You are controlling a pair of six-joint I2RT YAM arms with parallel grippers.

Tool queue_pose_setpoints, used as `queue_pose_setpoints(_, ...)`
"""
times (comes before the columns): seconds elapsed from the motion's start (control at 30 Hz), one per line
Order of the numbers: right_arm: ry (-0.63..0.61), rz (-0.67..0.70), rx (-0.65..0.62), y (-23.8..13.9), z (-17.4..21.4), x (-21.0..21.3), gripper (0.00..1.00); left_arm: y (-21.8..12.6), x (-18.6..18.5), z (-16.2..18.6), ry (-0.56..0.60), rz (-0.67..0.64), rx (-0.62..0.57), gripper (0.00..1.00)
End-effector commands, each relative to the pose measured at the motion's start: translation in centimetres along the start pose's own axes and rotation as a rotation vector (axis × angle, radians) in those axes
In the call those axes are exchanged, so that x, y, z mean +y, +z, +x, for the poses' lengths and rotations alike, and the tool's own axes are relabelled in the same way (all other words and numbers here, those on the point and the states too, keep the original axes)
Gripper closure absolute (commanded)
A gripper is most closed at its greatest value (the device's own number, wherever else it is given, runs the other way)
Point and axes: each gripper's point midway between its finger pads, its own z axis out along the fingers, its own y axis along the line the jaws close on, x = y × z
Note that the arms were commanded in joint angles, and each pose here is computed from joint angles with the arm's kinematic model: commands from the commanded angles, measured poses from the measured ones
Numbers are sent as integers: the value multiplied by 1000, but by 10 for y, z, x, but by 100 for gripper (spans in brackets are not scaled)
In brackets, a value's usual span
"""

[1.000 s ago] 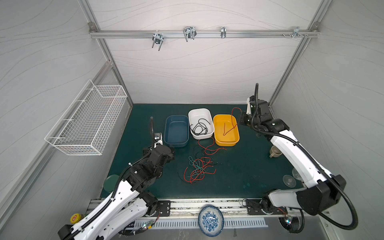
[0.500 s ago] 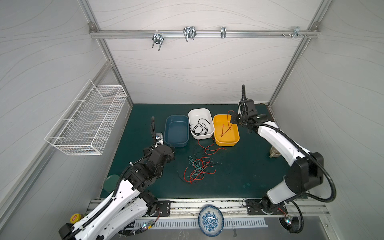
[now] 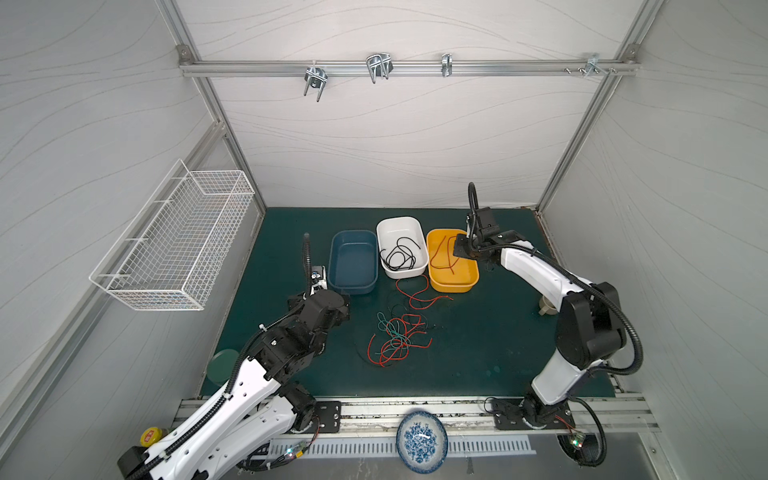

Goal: Untangle the cables
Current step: 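Carry the red wire with the right gripper over the yellow bin, then lower the red wire into the yellow bin and open the right gripper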

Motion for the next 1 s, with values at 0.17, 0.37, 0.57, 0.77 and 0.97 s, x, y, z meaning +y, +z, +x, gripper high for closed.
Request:
queue_pose_setpoints(0.17, 26, 22, 79, 25, 21, -8, 100, 0, -2, -7, -24, 10, -27, 0)
queue_pose_setpoints(0.37, 25, 43, 120, 37, 33, -13, 100, -1, -2, -7, -22, 13, -27, 0)
queue_pose_setpoints(0.57, 28, 67, 158, 49, 45, -19, 100, 0, -3, -6, -17, 14, -22, 0)
queue_pose_setpoints(0.77, 39, 79, 199, 58, 55, -22, 100, 0, -4, -6, -17, 18, -23, 0)
queue_pose_setpoints(0.97, 50, 81, 217, 61, 58, -25, 100, 1, -5, -5, -15, 21, -20, 0)
